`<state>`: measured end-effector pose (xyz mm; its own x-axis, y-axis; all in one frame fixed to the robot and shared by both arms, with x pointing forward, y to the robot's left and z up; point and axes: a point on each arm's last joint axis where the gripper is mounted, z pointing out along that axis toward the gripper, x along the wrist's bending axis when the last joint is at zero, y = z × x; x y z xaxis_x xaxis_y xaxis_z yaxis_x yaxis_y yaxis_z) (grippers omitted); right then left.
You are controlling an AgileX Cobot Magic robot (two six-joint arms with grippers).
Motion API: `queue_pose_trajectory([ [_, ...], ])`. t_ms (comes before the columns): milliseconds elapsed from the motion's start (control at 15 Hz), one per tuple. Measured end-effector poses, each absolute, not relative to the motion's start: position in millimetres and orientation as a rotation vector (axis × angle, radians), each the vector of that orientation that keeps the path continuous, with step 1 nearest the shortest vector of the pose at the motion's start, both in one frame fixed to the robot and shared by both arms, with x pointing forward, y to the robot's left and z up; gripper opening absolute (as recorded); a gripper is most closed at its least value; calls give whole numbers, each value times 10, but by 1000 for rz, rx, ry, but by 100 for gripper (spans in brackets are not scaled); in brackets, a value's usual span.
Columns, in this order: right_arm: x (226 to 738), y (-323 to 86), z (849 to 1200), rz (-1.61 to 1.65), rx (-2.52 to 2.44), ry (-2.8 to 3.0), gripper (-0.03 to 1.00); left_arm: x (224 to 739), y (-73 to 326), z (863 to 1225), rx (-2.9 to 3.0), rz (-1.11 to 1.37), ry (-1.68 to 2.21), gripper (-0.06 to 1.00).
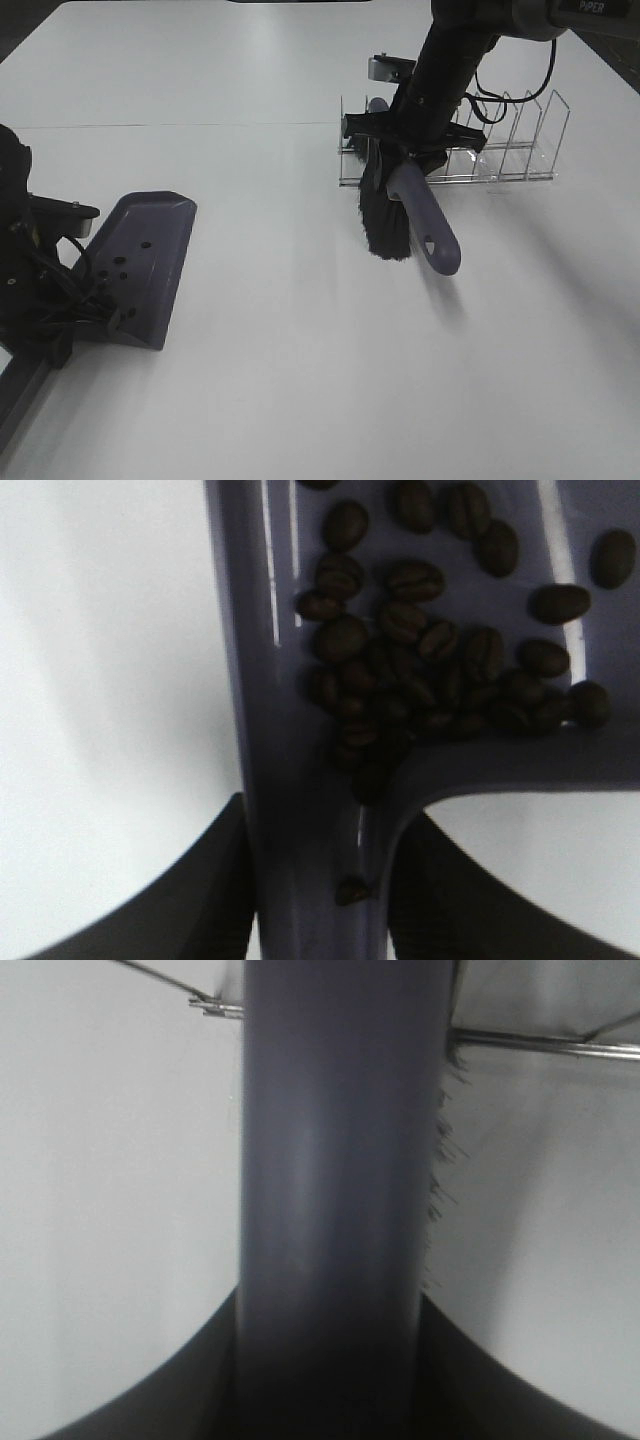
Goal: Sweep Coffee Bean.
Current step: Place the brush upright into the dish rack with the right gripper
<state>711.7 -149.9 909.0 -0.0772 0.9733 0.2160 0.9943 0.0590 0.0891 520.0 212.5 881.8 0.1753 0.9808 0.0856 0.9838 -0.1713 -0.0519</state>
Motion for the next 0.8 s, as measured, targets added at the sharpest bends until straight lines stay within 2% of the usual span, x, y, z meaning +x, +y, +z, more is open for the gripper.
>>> queue_pose_trajectory([
  [800,7232,-1512,9075,-439,-2164,-2252,30,5218,2116,8817,-2347,-64,-1973,34],
])
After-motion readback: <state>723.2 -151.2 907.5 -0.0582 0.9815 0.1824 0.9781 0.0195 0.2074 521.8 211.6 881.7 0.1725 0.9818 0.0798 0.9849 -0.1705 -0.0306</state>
